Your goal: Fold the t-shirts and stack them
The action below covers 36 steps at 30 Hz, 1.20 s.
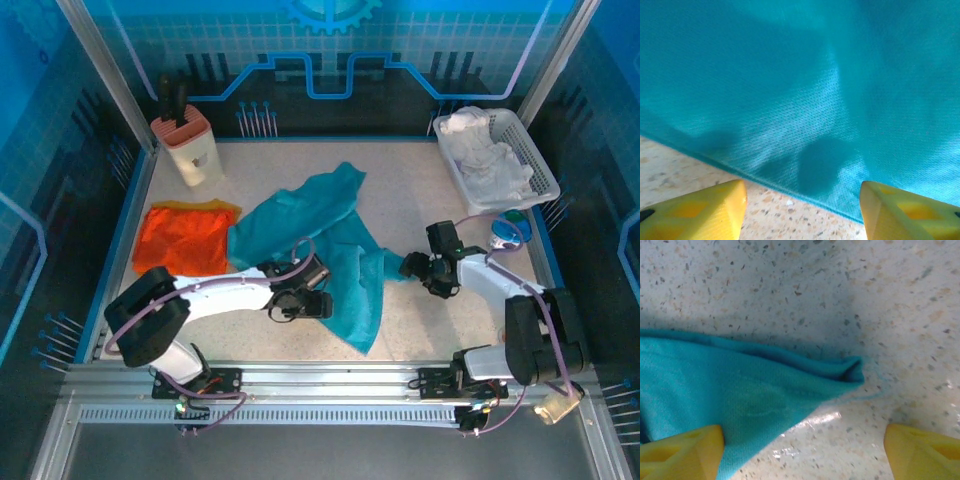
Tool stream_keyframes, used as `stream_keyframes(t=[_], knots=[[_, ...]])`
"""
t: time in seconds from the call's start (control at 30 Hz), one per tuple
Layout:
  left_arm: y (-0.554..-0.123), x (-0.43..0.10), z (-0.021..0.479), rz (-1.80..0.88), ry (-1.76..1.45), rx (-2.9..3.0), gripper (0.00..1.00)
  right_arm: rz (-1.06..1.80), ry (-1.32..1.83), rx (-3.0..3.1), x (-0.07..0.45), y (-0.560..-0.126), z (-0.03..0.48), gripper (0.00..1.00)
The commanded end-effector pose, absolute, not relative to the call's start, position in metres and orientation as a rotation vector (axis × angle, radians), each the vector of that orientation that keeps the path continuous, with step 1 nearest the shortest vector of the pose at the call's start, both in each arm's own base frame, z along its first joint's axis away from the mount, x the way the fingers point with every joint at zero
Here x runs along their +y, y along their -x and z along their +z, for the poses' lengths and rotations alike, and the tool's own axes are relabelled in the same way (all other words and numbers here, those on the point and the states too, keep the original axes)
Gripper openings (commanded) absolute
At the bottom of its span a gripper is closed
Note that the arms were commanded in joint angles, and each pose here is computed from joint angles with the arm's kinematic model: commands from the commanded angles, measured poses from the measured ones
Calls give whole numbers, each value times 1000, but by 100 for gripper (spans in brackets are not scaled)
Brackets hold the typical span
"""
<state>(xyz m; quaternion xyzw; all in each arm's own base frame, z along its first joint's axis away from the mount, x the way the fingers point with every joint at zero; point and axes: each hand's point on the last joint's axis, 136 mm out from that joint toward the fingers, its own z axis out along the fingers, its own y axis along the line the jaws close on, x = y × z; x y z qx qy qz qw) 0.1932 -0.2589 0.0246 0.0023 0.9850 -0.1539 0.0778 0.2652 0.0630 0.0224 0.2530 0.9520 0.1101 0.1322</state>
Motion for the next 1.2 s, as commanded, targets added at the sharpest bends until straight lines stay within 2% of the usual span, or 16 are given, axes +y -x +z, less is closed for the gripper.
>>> stream_keyframes(t=[0.0, 0.13, 0.23, 0.37, 0.47, 0.6, 0.77, 0.8, 0.83, 0.87, 0.9, 0.93, 1.03, 1.07, 1.17], knots=[[-198, -273, 16, -496, 34, 2950, 63, 438, -768, 2714, 73, -285, 21, 80], [-209, -278, 10, -432, -20, 2954, 60, 424, -744, 2681, 71, -306, 22, 69], [-219, -284, 11, -439, -20, 2947, 48, 367, -728, 2630, 62, -328, 30, 49], [-225, -288, 12, -462, -25, 2952, 28, 335, -650, 2571, 59, -368, 61, 14], [-227, -293, 17, -485, -42, 2946, 14, 314, -579, 2517, 59, -398, 95, 0], [-229, -307, 24, -564, -69, 2941, 3, 318, -448, 2425, 64, -437, 142, 0], [-234, -326, 37, -659, -84, 2931, 2, 175, -415, 2268, 44, -466, 171, 0], [-234, -333, 41, -691, -86, 2922, 2, 135, -441, 2256, 35, -467, 171, 6], [-235, -338, 44, -718, -85, 2916, 2, 112, -481, 2257, 26, -466, 170, 17], [-235, -346, 48, -751, -91, 2906, 3, 104, -520, 2265, 19, -464, 167, 35], [-236, -352, 50, -771, -104, 2900, 11, 101, -557, 2272, 12, -462, 165, 46], [-235, -358, 51, -792, -118, 2901, 21, 97, -589, 2282, 7, -457, 162, 52], [-235, -368, 57, -824, -169, 2911, 39, 65, -627, 2296, 0, -443, 164, 60], [-236, -366, 60, -811, -181, 2916, 43, 70, -615, 2300, 1, -439, 167, 66], [-247, -349, 74, -791, -187, 2899, 48, 140, -556, 2340, 13, -426, 174, 79]])
